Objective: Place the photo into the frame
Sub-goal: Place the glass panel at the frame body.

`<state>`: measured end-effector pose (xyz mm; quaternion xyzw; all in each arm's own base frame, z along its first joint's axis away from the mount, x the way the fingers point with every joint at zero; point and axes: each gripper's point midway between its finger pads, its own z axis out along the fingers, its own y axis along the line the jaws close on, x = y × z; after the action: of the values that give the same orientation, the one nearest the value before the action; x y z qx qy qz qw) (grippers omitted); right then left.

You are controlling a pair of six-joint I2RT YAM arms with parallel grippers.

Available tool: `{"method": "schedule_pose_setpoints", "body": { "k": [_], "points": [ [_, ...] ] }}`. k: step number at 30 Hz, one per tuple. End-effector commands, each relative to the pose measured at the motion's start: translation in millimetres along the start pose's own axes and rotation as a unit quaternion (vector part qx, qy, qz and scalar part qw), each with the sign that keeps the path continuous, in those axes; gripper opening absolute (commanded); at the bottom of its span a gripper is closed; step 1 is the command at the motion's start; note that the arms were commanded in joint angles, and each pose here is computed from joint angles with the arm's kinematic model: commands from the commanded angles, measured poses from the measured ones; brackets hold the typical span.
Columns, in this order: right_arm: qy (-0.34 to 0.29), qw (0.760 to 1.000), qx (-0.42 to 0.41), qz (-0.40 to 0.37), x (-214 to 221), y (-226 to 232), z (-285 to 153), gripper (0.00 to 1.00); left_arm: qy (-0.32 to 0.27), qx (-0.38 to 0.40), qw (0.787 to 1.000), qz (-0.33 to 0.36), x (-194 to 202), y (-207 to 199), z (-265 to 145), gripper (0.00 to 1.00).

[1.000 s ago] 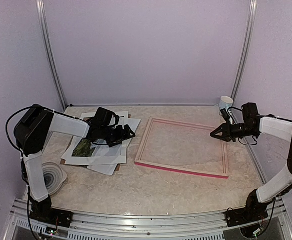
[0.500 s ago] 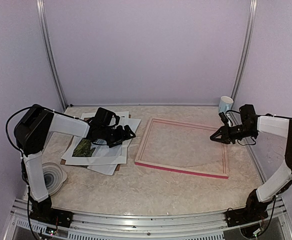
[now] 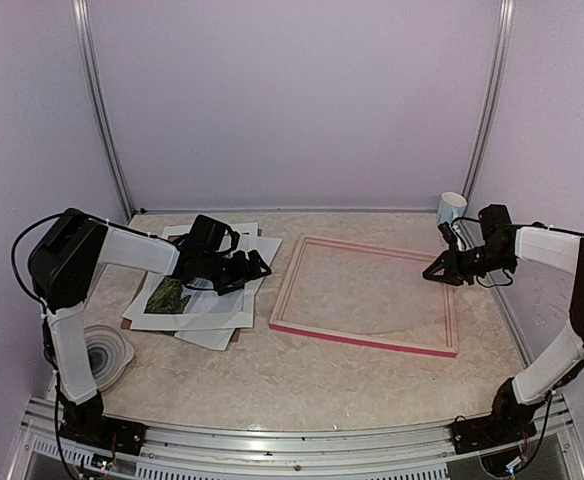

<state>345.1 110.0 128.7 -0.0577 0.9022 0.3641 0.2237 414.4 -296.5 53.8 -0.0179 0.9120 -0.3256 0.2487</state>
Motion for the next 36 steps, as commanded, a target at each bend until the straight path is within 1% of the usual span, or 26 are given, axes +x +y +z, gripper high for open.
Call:
{"method": "schedule_pose_setpoints", "body": {
  "k": [1, 9, 36],
  "points": [
    [0.006, 1.0, 0.003, -0.011, -2, 5, 0, 0.13, -0.012, 0.005, 1.0, 0.011, -10, -11, -6, 0.95],
    [0.013, 1.0, 0.019, -0.001, 6, -1, 1, 0.13, -0.013, 0.005, 1.0, 0.011, -11, -11, -6, 0.95],
    [0.01, 0.999, 0.046, -0.003, 8, -3, -7, 0.14, -0.011, 0.002, 1.0, 0.01, -9, -9, -5, 0.95]
  ]
}}
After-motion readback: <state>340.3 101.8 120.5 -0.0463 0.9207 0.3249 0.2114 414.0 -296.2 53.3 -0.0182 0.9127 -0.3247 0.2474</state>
